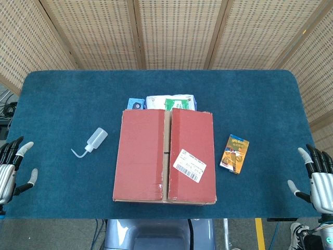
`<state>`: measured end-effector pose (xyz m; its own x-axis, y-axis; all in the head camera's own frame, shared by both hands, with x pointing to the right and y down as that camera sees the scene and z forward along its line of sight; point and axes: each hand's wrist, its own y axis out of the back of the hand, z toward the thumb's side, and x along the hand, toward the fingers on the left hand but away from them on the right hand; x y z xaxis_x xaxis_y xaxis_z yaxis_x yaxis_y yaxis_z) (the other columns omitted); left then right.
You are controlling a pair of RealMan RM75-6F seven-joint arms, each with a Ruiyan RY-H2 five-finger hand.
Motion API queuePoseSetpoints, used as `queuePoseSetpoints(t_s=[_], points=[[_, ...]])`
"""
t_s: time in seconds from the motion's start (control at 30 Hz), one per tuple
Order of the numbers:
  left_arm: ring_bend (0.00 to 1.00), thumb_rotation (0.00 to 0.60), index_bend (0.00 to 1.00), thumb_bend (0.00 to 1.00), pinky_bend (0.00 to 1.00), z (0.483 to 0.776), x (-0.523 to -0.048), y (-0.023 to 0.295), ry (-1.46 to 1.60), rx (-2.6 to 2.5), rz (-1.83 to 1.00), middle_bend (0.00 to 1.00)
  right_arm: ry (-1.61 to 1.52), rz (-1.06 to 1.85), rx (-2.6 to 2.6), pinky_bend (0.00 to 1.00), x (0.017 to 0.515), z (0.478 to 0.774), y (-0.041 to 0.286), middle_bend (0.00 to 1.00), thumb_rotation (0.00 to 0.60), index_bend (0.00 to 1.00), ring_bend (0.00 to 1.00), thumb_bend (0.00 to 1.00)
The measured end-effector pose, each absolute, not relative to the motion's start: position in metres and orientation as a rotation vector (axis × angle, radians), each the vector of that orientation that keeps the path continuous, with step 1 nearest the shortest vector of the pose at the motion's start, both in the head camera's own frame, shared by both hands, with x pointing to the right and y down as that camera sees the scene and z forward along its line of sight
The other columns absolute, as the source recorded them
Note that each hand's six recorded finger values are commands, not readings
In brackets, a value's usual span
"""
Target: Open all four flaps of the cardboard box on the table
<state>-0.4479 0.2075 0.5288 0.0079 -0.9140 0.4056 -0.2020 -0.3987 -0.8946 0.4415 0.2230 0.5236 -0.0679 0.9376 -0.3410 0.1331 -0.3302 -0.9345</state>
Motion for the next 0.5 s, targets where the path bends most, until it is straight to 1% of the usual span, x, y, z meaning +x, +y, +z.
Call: queuePoseSetpoints(t_s=[0.5], points=[[0.0,0.521,0.12,0.49,0.0,0.5291,-0.4454,0.2076,1.155,-1.656,-1.439,0.0,-1.191,1.47,-1.513,0.0,0.4427,0.5241,0.2222,0.04,0.6,0.08,0.0,0.31]])
